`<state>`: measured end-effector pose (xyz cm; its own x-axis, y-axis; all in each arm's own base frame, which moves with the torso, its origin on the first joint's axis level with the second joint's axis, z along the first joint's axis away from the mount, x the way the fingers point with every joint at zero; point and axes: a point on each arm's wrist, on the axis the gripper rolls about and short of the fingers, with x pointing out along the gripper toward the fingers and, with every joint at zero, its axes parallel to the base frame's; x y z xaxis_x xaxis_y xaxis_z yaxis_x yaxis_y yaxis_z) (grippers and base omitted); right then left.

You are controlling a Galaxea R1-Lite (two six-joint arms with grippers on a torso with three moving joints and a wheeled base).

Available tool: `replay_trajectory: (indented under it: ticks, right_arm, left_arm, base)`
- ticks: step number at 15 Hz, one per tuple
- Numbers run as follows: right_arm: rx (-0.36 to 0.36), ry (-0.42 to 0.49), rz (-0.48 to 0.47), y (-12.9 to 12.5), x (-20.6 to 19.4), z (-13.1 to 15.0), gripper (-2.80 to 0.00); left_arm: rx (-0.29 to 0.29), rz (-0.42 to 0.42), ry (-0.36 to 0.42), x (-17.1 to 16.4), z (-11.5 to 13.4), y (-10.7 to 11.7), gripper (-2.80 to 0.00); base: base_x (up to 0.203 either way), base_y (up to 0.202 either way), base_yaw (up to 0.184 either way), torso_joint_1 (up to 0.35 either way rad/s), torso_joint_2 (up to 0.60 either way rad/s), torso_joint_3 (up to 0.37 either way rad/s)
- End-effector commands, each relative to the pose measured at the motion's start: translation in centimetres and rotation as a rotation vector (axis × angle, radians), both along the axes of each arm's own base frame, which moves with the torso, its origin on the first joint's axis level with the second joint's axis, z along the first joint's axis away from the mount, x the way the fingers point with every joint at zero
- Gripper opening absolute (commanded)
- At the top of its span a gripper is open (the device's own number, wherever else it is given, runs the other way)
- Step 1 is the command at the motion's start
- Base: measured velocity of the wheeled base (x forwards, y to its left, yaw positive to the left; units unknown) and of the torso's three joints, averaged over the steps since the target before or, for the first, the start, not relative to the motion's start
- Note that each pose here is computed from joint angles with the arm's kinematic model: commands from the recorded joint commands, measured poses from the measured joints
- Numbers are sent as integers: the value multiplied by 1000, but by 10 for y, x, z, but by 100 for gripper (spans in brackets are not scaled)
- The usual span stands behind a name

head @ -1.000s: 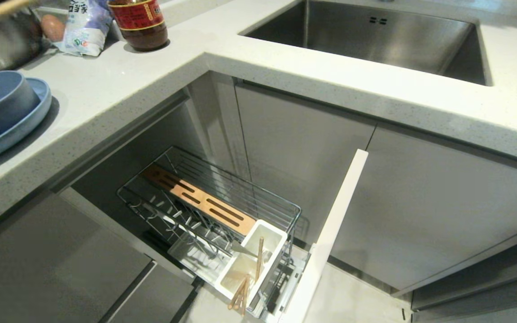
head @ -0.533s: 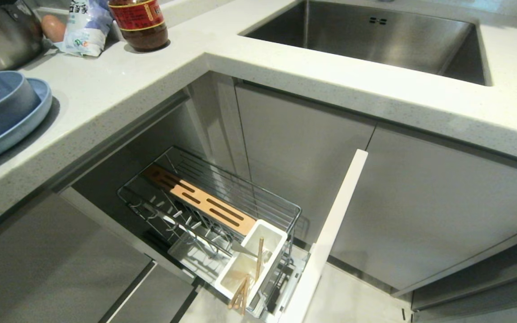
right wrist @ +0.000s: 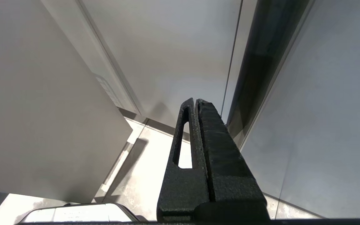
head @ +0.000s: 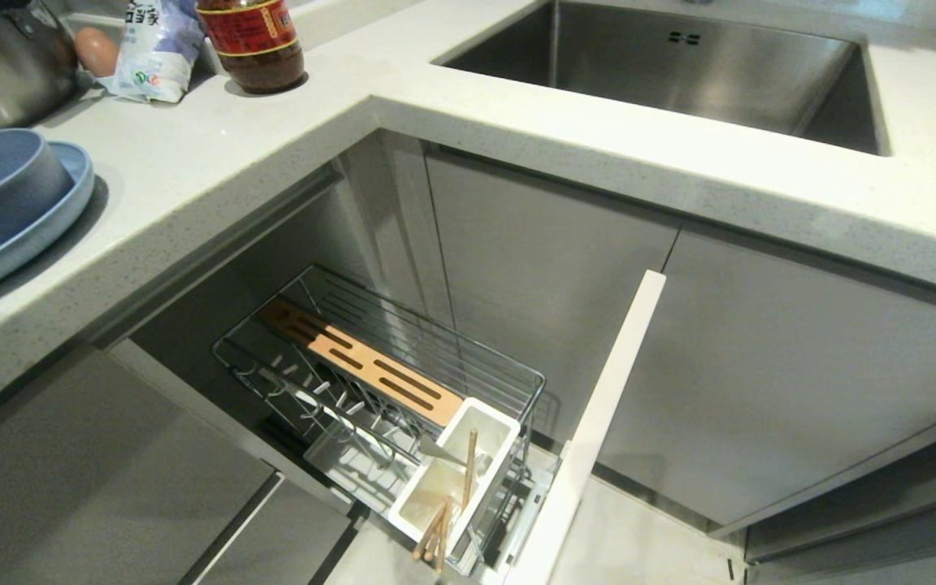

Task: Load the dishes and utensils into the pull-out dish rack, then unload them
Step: Take the chopsticks out of the cupboard

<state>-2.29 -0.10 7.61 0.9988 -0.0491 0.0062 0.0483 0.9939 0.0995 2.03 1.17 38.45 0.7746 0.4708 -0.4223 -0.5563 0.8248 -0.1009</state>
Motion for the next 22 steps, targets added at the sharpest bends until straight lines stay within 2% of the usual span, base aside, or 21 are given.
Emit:
replay_trajectory:
  ticks: [1, 4, 10, 22]
  right_arm:
    - [0, -5, 0, 0, 0, 0, -280]
    - [0, -5, 0, 0, 0, 0, -280]
    - [0, -5, 0, 0, 0, 0, -280]
    - [0, -3, 0, 0, 0, 0, -280]
  left_arm:
    - [-26, 0, 74, 25, -4, 9, -280]
    - [-21, -6, 64, 43, -4, 16, -280]
    - [-46, -36, 105, 71, -9, 25, -280]
    - [-38, -51, 102, 88, -8, 31, -280]
  base:
    - [0, 0, 0, 0, 0, 0]
    - [0, 0, 0, 0, 0, 0]
    - [0, 0, 0, 0, 0, 0]
    - [0, 0, 0, 0, 0, 0]
